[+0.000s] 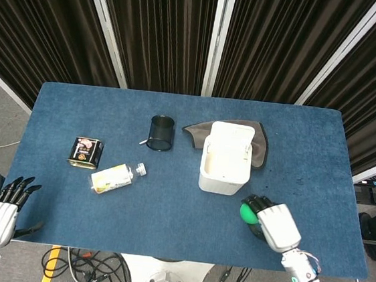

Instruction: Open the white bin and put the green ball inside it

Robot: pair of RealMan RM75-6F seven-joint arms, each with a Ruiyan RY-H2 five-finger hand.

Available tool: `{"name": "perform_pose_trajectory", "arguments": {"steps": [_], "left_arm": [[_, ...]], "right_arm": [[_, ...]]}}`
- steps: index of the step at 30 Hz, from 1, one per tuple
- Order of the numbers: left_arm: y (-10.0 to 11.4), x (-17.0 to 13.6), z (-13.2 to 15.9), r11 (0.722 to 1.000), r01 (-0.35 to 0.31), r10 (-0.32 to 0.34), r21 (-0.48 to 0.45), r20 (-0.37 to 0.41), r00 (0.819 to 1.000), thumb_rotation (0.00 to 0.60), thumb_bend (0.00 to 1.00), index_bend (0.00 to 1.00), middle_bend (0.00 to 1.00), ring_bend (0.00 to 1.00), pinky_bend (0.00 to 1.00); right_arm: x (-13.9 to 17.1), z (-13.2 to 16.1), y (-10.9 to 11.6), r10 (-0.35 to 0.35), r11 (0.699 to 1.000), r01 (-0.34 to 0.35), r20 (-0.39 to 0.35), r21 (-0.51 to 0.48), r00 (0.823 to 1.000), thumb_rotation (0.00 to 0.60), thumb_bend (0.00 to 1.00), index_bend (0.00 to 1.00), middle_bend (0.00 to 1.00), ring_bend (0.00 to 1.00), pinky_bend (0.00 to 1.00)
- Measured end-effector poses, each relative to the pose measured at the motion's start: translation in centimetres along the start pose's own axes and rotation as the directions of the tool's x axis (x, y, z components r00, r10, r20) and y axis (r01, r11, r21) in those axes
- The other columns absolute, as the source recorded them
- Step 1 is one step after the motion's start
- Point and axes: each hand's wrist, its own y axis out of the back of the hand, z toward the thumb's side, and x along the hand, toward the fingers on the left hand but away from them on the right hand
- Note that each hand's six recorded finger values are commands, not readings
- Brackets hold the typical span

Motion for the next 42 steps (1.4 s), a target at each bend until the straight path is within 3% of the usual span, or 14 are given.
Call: {"name": "perform_pose_trajectory", "arguments": {"steps": [5, 8, 10, 11, 14, 16, 21, 28, 34, 39, 42], "left_arm": [[0.1, 0.2, 0.2, 1.000, -0.004, 0.004, 0.002, 0.007, 1.000, 0.600, 0.10, 0.20, 0.10, 0.03, 0.14], [0.2, 0.2, 0.0, 1.000, -0.010, 0.010, 0.002, 0.001, 1.000, 0.600, 0.10, 0.20, 0.10, 0.03, 0.14], [0.2, 0.2, -0.1, 1.000, -0.009, 0.009, 0.003, -0.003, 1.000, 0.600, 0.10, 0.20, 0.10, 0.03, 0.14], [0.1, 0.1, -0.2, 1.000, -0.007, 0.007, 0.004, -0.004, 1.000, 0.600, 0.10, 0.19, 0.10, 0.03, 0.14], [-0.1, 0.0, -0.4, 1.000, 0.003, -0.003, 0.008, -0.009, 1.000, 0.600, 0.10, 0.19, 0.10, 0.03, 0.14], [-0.2, 0.0, -0.6, 1.000, 0.005, -0.005, 0.006, -0.013, 1.000, 0.600, 0.10, 0.19, 0.10, 0.03, 0.14], [0.0, -0.1, -0.9, 1.000, -0.002, 0.002, 0.005, -0.016, 1.000, 0.600, 0.10, 0.19, 0.10, 0.03, 0.14], [0.1, -0.2, -0.7, 1.000, -0.007, 0.007, -0.001, -0.010, 1.000, 0.600, 0.10, 0.19, 0.10, 0.03, 0.14], [0.1, -0.3, -0.6, 1.000, -0.009, 0.008, -0.005, -0.011, 1.000, 0.600, 0.10, 0.19, 0.10, 0.03, 0.14], [0.0, -0.2, -0.2, 1.000, -0.001, 0.001, -0.010, -0.004, 1.000, 0.600, 0.10, 0.19, 0.10, 0.03, 0.14], [0.3, -0.1, 0.1, 1.000, -0.010, 0.010, -0.006, 0.007, 1.000, 0.600, 0.10, 0.19, 0.10, 0.03, 0.14]], "right_arm": [[-1.1, 0.0, 5.8, -0.229, 0.973, 0.229, -0.036, -0.006, 0.973, 0.600, 0.38, 0.78, 0.65, 0.58, 0.78], [-3.0, 0.1, 6.7, -0.256, 0.967, 0.256, -0.041, 0.006, 0.966, 0.600, 0.35, 0.73, 0.65, 0.57, 0.77], [-4.8, 0.2, 6.9, -0.262, 0.965, 0.263, -0.038, 0.018, 0.964, 0.600, 0.30, 0.66, 0.61, 0.53, 0.72], [-6.0, 0.3, 6.9, -0.259, 0.965, 0.260, -0.032, 0.021, 0.965, 0.600, 0.26, 0.58, 0.55, 0.46, 0.62], [-8.2, 0.3, 5.8, -0.201, 0.979, 0.201, 0.001, 0.021, 0.980, 0.600, 0.07, 0.11, 0.16, 0.06, 0.11], [-9.2, 0.3, 5.1, -0.156, 0.988, 0.156, 0.029, 0.018, 0.987, 0.600, 0.00, 0.00, 0.02, 0.00, 0.00], [-11.1, 2.0, 4.7, -0.076, 0.996, 0.078, 0.051, -0.049, 0.996, 0.600, 0.00, 0.00, 0.00, 0.00, 0.00], [-9.5, 2.2, 6.8, -0.148, 0.987, 0.150, 0.036, -0.059, 0.988, 0.600, 0.00, 0.00, 0.00, 0.00, 0.00], [-4.4, -0.1, 6.8, -0.179, 0.982, 0.183, 0.086, -0.050, 0.980, 0.600, 0.00, 0.00, 0.00, 0.00, 0.00], [2.4, -4.1, 4.0, -0.127, 0.991, 0.134, 0.211, -0.020, 0.969, 0.600, 0.00, 0.00, 0.00, 0.00, 0.00], [6.6, -6.6, 1.9, -0.070, 0.997, 0.078, 0.296, -0.015, 0.952, 0.600, 0.00, 0.00, 0.00, 0.00, 0.00]]}}
